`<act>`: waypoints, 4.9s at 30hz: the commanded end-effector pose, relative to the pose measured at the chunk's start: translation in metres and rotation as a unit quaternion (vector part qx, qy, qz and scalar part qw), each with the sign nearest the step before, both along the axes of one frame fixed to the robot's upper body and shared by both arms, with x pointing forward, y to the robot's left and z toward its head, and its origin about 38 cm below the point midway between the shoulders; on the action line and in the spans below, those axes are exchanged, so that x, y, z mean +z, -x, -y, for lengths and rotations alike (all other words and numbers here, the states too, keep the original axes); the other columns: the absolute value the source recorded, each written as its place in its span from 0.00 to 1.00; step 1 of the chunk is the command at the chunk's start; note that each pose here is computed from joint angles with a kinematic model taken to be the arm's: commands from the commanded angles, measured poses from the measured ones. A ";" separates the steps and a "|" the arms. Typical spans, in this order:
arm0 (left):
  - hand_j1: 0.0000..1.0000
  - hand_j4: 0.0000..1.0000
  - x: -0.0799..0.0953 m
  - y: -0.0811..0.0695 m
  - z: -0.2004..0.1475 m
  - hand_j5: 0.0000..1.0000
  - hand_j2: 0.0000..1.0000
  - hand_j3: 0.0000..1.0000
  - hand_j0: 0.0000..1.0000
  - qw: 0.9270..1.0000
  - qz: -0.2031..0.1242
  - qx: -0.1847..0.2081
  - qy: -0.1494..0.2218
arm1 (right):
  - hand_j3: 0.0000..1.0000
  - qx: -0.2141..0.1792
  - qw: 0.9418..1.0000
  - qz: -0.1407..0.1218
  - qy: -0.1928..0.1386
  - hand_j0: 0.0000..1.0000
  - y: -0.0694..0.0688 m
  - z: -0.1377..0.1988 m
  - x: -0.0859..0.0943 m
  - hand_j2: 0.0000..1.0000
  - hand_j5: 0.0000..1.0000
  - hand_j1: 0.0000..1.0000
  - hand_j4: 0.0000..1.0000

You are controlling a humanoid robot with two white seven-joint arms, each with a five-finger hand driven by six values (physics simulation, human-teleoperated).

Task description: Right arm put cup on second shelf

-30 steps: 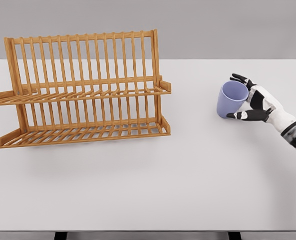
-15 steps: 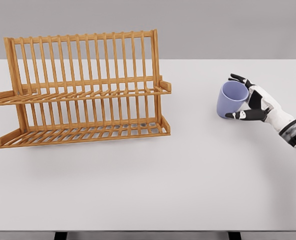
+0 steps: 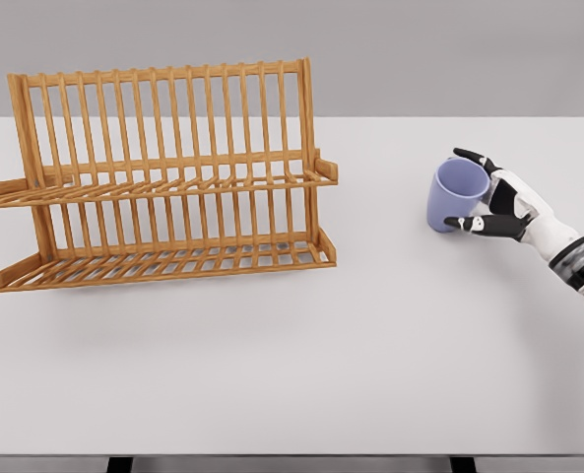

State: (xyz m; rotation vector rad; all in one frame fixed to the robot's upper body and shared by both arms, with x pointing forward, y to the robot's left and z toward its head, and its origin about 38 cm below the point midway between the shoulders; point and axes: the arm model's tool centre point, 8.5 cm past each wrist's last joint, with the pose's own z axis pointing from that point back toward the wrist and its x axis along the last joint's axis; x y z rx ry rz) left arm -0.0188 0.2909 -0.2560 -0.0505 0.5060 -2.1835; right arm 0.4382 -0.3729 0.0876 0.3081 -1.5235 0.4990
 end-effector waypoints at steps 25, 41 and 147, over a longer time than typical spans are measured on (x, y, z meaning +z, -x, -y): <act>1.00 1.00 0.000 0.000 0.000 1.00 1.00 1.00 1.00 1.000 0.000 0.000 0.000 | 0.73 0.023 0.998 0.051 0.015 0.73 -0.014 -0.011 0.038 0.73 0.73 0.73 0.73; 1.00 1.00 0.000 0.000 0.000 1.00 1.00 1.00 1.00 1.000 0.000 0.000 0.000 | 0.73 0.064 0.990 0.127 0.012 0.73 -0.020 -0.039 0.088 0.73 0.73 0.73 0.73; 1.00 1.00 0.000 0.000 0.000 1.00 1.00 1.00 1.00 1.000 0.000 0.000 0.000 | 1.00 0.248 0.916 0.311 -0.059 1.00 -0.013 -0.219 0.152 1.00 1.00 1.00 1.00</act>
